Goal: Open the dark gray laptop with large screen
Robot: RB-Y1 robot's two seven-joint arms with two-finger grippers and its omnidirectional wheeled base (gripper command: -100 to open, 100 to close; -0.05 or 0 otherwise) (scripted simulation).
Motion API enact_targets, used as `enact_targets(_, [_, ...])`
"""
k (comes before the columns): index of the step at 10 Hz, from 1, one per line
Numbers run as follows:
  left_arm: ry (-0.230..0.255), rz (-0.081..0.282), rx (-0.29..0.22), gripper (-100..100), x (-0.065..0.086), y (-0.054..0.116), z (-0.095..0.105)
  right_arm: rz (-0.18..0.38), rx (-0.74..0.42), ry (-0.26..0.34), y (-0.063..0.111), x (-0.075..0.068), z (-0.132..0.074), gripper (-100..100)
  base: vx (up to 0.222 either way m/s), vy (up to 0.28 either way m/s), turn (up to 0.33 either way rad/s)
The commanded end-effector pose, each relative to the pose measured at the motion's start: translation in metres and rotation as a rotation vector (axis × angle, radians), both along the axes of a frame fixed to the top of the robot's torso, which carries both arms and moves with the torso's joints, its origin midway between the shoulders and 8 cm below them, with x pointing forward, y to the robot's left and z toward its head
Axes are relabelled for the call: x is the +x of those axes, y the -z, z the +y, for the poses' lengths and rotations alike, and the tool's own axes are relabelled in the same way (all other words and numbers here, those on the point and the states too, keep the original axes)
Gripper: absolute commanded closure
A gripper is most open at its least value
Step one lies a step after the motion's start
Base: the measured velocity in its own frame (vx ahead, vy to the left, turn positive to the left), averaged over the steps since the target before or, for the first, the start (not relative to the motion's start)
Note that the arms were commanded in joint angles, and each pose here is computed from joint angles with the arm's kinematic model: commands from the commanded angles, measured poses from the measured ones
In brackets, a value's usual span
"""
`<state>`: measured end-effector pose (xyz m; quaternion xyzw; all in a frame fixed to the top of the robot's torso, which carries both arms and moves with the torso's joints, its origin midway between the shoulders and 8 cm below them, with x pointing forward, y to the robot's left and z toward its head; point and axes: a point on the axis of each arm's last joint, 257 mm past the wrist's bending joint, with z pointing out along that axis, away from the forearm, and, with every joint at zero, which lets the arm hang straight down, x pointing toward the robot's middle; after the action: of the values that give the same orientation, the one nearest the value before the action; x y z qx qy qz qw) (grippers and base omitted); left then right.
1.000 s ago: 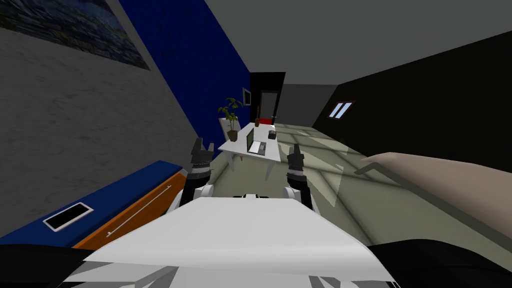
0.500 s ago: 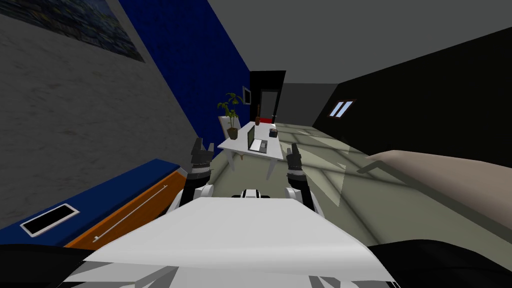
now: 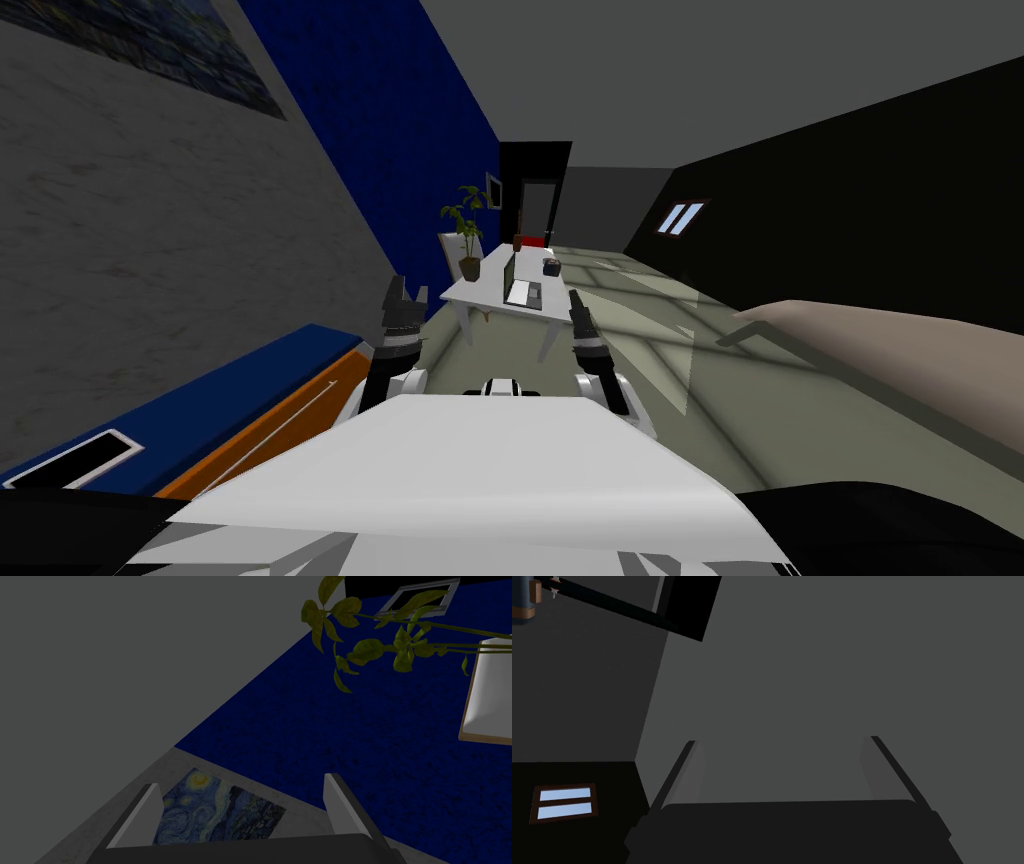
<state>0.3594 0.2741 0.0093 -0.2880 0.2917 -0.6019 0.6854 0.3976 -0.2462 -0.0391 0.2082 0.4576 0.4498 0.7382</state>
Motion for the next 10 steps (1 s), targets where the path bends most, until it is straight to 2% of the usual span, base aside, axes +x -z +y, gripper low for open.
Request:
enact_targets(1, [0.000, 0.000, 0.000, 0, 0.000, 0.000, 0.000, 0.041, -0.135, 0.039, 0.017, 0.010, 0.001, -100, 0.049, 0.156, -0.026])
enact_targets(6, [0.000, 0.000, 0.000, 0, 0.000, 0.000, 0.000, 0.113, -0.404, 0.130, 0.048, 0.033, -0.005, -100, 0.075, 0.163, -0.033])
enact_targets(10, [0.000, 0.000, 0.000, 0, 0.000, 0.000, 0.000, 0.173, -0.643, 0.212, 0.076, 0.051, -0.020, -100, 0.068, 0.184, -0.034])
